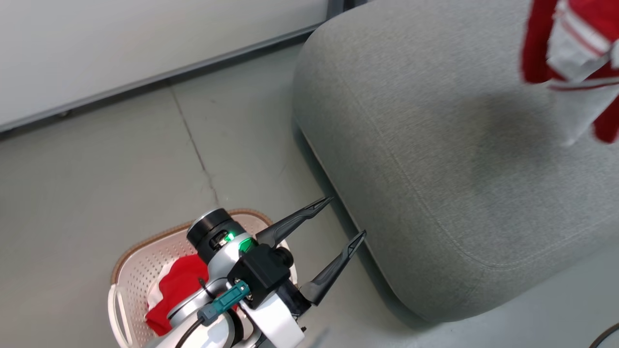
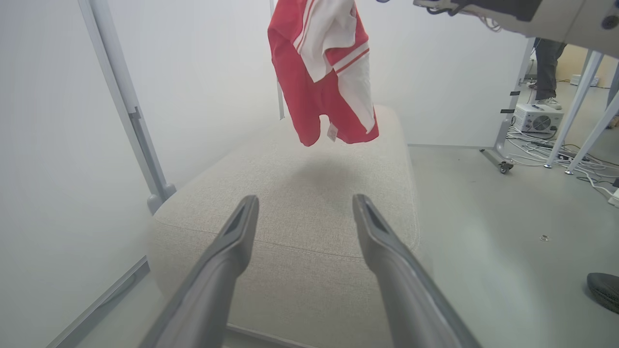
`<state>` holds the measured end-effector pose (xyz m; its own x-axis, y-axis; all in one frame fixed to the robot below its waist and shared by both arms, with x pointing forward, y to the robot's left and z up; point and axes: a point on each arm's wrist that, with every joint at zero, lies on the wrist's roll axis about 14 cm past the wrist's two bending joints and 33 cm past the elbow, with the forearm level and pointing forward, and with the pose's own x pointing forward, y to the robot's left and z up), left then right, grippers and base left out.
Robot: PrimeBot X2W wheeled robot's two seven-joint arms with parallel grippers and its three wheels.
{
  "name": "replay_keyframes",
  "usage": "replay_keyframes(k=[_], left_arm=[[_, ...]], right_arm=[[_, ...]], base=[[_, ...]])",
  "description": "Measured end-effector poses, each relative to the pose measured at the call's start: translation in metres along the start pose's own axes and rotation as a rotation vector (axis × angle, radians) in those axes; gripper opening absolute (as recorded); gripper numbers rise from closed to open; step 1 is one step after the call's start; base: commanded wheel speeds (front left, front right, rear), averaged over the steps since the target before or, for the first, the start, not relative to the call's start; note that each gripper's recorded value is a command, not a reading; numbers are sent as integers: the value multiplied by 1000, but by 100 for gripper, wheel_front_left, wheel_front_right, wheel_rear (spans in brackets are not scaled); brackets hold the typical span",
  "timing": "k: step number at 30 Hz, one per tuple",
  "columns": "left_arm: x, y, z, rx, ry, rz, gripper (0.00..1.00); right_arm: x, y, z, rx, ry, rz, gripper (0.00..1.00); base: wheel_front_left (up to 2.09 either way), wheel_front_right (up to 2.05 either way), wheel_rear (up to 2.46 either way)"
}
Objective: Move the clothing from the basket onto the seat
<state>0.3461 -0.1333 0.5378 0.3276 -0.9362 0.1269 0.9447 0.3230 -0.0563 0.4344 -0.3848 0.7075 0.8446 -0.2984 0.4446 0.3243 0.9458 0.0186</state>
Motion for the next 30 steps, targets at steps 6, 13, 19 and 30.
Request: replay_keyframes(k=[6,13,19,30], left_arm=[[2,17,-4,4,-7,1,100],[-4,49,-26,-12,24,36,100],[-14,73,-54,-42,64,77,100],[-17,85,-66,-42,84,96,100]], right_arm=[[23,-15,-36,-24,72,-56,0],[29,-12,-111,-16,208,-87,0],[-9,-12,-202,-28,424,-125,0],[-68,-18,-260,-35,628,-174,100]], base=[[0,0,0],[0,0,0],[0,0,0],[0,0,0]])
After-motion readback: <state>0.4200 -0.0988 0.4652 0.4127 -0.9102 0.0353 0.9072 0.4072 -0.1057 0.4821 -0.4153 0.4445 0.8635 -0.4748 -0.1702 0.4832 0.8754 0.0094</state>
